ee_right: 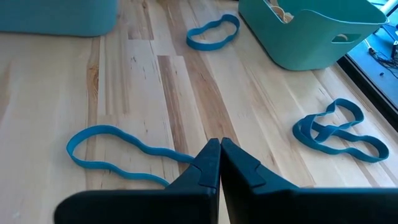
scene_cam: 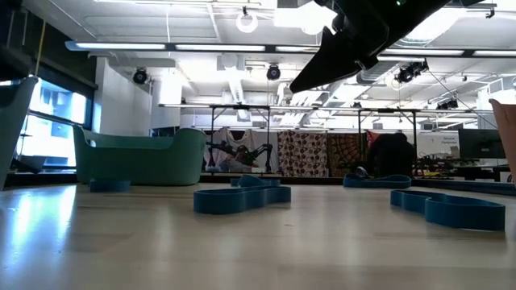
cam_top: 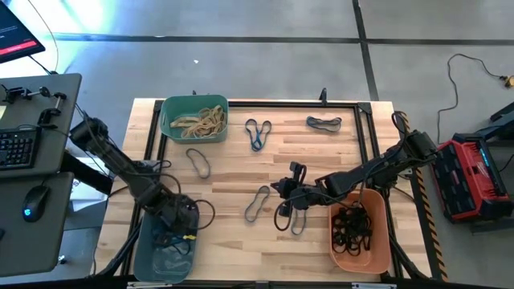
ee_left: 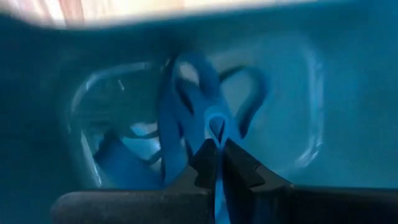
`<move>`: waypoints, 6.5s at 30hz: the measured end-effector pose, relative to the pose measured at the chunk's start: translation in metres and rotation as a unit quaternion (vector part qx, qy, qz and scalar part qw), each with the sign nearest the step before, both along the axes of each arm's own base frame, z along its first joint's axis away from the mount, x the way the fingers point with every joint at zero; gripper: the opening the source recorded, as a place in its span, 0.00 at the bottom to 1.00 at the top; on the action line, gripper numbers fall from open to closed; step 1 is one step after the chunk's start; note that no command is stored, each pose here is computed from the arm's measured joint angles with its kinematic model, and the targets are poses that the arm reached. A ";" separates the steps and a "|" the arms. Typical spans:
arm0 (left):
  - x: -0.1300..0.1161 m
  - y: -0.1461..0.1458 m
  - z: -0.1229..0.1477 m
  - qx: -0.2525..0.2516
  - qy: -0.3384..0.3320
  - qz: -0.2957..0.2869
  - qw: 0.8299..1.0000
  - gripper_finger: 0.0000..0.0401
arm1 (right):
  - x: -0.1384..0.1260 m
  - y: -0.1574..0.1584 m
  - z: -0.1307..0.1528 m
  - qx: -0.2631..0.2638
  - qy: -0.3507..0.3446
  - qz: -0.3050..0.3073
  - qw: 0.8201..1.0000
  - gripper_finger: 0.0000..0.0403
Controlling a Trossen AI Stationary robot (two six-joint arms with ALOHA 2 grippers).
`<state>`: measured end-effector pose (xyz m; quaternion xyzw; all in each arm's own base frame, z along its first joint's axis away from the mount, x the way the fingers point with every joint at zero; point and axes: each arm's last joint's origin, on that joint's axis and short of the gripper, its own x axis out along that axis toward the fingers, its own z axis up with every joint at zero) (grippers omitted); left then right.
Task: Sort rubber bands into baskets
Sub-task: Put the blue rubber band into the blue bin
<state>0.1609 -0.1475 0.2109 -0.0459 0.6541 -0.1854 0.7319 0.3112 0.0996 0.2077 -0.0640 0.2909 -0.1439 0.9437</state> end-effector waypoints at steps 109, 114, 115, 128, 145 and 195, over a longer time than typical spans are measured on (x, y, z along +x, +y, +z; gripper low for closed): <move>0.214 0.285 -0.060 0.318 -0.122 -0.124 0.932 0.33 | -0.028 -0.018 -0.055 0.056 -0.032 -0.037 0.997 0.00; 0.213 0.285 -0.069 0.312 -0.106 -0.130 0.935 0.33 | -0.028 -0.018 -0.055 0.057 -0.032 -0.038 0.997 0.00; 0.213 0.285 -0.070 0.310 -0.102 -0.132 0.936 0.33 | -0.028 -0.018 -0.055 0.057 -0.032 -0.038 0.997 0.00; 0.209 0.281 -0.065 0.310 -0.085 -0.122 0.939 0.02 | -0.029 -0.018 -0.055 0.064 -0.035 -0.043 0.996 0.00; 0.171 0.202 0.061 0.278 -0.212 -0.076 0.934 0.00 | -0.029 -0.019 -0.056 0.059 -0.032 -0.044 0.997 0.00; -0.061 0.010 0.024 -0.094 -0.071 0.149 0.982 0.00 | -0.027 -0.019 -0.054 0.056 -0.040 -0.039 0.997 0.00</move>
